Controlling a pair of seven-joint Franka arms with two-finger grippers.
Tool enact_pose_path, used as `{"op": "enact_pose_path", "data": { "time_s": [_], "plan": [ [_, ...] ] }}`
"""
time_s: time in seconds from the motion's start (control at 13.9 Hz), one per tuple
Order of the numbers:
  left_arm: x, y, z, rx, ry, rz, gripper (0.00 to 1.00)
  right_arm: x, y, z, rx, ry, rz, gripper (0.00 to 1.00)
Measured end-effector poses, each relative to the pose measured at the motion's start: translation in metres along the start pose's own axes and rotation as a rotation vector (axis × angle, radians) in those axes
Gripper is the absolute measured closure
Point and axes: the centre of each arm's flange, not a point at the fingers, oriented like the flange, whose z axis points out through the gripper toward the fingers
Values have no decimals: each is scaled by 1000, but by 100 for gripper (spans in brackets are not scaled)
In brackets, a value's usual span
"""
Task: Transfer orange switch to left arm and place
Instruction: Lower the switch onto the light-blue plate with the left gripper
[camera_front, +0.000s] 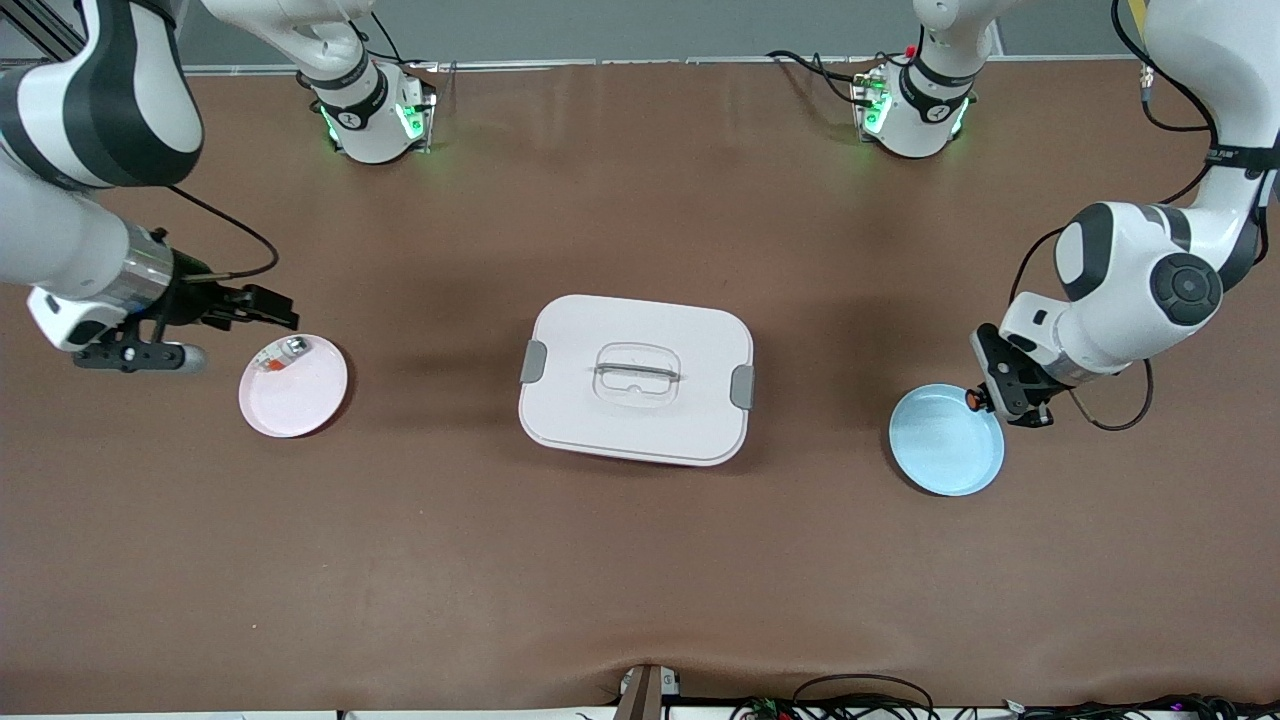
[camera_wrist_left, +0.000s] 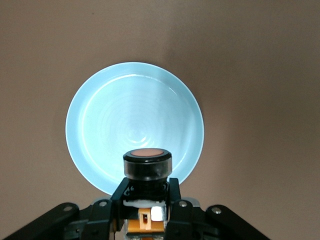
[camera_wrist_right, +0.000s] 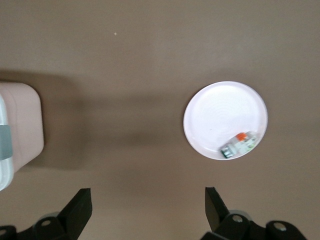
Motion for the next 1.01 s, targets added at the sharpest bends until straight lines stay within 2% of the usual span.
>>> {"op": "enact_pose_path", "data": {
  "time_s": [0.29,0.58,0.72,1.01],
  "plan": [
    [3,-3,21,27,-25,81,65,-17,12,-39,-22,65,-3,0],
    [9,-5,54,70,-30,173,65,-32,23,-75,-34,91,12,0],
    [12,-5,69,89,-37,228,65,-31,33,-97,-55,131,25,0],
    [16,-3,86,107,-22,265,65,-35,32,-127,-69,127,23,0]
  ]
}}
